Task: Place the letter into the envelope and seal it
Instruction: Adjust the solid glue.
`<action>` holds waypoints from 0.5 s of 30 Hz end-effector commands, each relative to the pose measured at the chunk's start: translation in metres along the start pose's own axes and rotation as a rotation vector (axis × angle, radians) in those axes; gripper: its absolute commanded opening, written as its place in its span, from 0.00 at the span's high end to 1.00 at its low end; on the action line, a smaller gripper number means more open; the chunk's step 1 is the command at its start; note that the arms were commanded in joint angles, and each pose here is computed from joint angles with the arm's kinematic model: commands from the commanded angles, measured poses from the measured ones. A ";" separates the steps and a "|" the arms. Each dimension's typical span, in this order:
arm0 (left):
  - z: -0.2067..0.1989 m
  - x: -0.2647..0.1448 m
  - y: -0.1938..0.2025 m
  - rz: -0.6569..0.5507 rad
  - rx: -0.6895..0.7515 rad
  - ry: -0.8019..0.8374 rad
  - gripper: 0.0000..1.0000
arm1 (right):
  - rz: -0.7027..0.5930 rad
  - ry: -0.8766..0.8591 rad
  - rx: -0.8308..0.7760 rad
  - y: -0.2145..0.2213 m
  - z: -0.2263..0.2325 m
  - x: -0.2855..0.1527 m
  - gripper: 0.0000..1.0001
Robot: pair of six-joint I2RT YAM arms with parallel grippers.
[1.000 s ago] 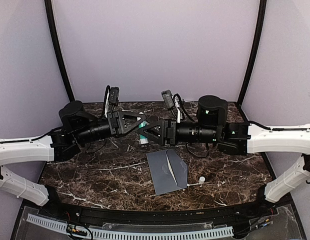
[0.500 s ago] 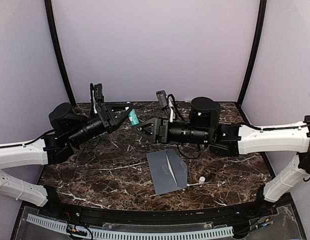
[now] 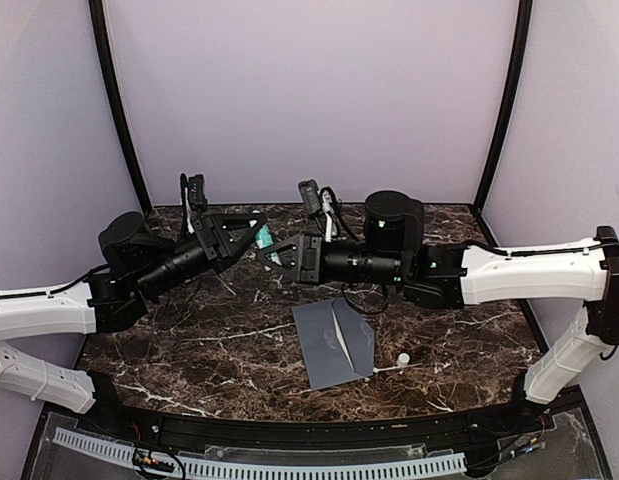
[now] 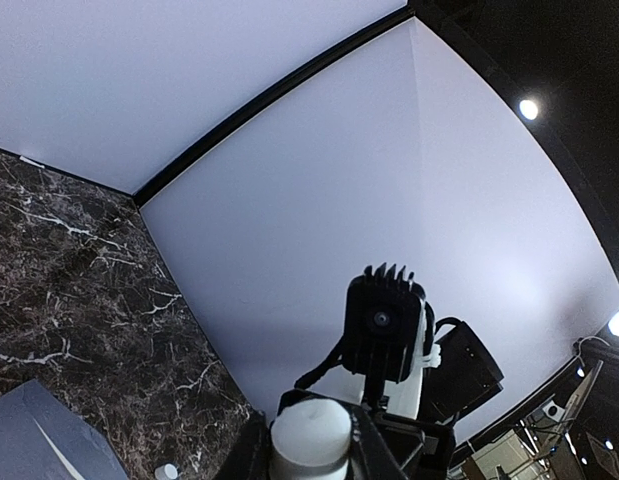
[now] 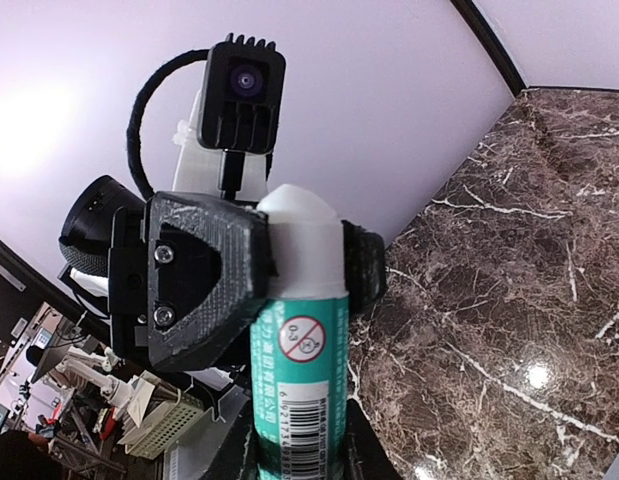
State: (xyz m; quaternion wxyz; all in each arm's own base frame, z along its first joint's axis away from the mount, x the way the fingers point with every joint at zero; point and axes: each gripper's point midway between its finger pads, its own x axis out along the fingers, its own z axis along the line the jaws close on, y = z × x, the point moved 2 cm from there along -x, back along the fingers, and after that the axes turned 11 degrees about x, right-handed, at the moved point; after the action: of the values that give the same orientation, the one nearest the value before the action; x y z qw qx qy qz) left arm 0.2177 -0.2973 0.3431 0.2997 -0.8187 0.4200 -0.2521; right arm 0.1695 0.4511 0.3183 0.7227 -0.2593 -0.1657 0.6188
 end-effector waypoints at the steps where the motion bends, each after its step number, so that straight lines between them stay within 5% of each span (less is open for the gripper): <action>1: -0.010 -0.007 -0.001 0.001 0.002 0.045 0.88 | -0.047 -0.043 -0.014 -0.011 0.016 -0.004 0.83; 5: -0.010 -0.010 0.007 0.045 0.001 0.050 0.41 | -0.064 -0.046 -0.022 -0.012 0.017 -0.012 0.87; 7: -0.010 -0.013 0.011 0.077 0.004 0.054 0.30 | -0.059 -0.036 -0.035 -0.012 0.016 -0.017 0.88; 15: -0.020 -0.021 0.026 0.288 0.090 0.111 0.16 | 0.049 0.028 -0.146 -0.011 0.015 -0.042 0.89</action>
State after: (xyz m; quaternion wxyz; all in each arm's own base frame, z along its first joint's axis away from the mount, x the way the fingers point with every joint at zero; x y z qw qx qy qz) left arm 0.1984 -0.2933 0.3275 0.3191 -0.7763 0.4863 -0.2431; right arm 0.1657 0.4260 0.3275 0.7143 -0.2913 -0.1763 0.6114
